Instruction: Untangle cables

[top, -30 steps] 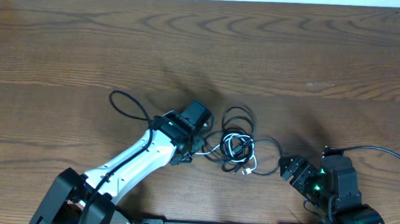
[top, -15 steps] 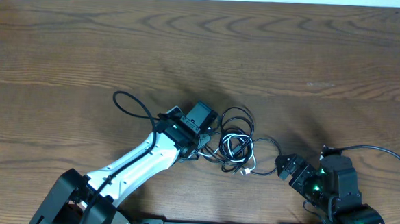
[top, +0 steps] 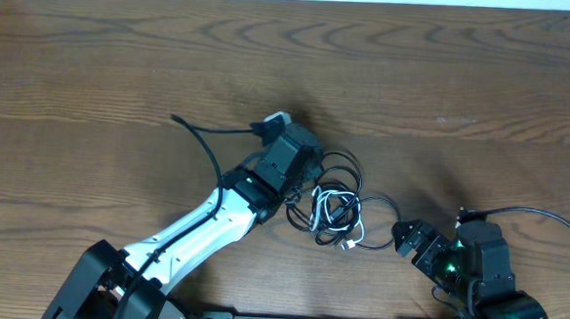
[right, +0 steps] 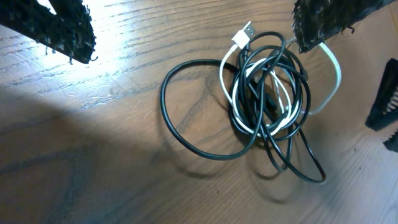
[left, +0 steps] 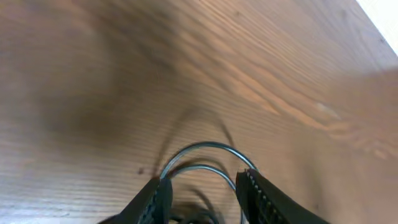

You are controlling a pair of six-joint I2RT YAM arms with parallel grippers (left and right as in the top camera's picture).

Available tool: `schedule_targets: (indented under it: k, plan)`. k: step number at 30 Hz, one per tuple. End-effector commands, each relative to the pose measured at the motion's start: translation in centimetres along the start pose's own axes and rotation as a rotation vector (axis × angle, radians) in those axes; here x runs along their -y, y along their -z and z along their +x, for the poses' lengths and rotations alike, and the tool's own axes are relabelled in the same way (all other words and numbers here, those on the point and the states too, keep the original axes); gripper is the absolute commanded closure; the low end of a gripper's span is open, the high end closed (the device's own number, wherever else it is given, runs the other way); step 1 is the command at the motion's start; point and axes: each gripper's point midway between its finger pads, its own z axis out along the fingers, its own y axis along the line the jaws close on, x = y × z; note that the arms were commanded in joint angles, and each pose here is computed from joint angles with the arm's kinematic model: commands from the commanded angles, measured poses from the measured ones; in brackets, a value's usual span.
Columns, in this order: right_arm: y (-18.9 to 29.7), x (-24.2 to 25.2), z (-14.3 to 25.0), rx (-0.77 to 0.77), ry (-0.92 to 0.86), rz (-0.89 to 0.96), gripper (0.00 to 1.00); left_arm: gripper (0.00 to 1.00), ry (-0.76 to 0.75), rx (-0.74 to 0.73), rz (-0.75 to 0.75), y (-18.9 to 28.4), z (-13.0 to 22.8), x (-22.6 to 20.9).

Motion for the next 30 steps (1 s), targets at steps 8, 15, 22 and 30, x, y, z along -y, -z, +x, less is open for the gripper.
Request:
schedule_targets:
  k: [8,15,22,30]
  plan:
    - [0.2,-0.3,0.0,0.001,0.021,-0.010,0.01,0.60,-0.079,-0.124,-0.099,0.2,2.6,-2.9]
    - [0.2,-0.3,0.0,0.001,0.021,-0.010,0.01,0.50,-0.250,-0.143,-0.107,0.8,2.5,-3.3]
    - [0.2,-0.3,0.0,0.001,0.021,-0.010,0.01,0.39,-0.334,-0.012,0.010,5.0,-1.6,-0.5]
    - [0.2,-0.3,0.0,0.001,0.021,-0.010,0.01,0.31,-0.278,0.190,0.147,11.9,-6.6,1.8]
